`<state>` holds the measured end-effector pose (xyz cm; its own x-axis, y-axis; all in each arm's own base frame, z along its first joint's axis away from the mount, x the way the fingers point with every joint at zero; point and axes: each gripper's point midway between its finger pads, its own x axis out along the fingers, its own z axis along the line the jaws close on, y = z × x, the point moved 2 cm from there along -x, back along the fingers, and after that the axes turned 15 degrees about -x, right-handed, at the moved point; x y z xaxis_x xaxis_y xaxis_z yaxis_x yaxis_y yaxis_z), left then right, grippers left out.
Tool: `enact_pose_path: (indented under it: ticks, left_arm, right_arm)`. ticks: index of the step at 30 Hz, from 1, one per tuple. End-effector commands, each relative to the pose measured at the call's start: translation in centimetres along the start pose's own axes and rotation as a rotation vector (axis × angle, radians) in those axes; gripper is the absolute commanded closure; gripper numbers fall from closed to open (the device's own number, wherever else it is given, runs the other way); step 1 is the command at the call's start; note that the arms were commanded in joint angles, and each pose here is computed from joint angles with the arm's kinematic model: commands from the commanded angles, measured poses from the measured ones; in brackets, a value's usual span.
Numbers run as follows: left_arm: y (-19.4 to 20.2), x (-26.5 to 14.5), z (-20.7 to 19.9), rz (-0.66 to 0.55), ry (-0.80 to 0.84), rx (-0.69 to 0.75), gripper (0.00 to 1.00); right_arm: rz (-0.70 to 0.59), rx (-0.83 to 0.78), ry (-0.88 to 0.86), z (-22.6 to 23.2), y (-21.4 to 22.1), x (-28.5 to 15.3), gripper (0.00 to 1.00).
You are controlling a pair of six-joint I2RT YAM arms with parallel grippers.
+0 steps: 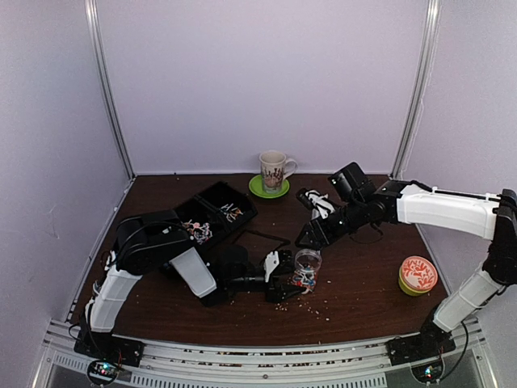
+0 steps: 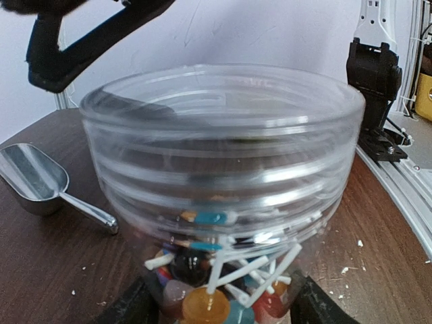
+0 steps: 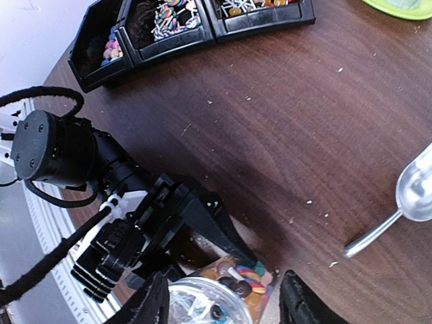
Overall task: Pack the candies
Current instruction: Screw the box lid onto the packing bottle.
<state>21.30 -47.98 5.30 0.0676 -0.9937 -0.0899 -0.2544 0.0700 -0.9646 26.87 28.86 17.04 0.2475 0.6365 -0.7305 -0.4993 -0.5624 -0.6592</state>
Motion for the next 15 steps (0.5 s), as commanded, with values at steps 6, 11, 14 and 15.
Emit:
enact_pose_path:
  ticks: [6,11,14,15]
  left_arm:
    - [1.0,-0.1,0.3,0.007,-0.011,-0.010,0.36]
    - [0.9,-0.1,0.2,0.006,-0.008,-0.011,0.36]
    - [0.9,-0.1,0.2,0.006,-0.008,-0.012,0.36]
    - [0.9,-0.1,0.2,0.007,-0.007,-0.012,0.36]
  right_arm:
    - [-0.022,0.017,-0.086,1.0,0.9,0.4,0.52]
    - [-0.004,0.023,-0.085,1.0,2.0,0.5,0.55]
    - [-0.007,0.027,-0.084,1.0,2.3,0.3,0.60]
    - [-0.008,0.030,-0.083,1.0,2.4,0.2,0.61]
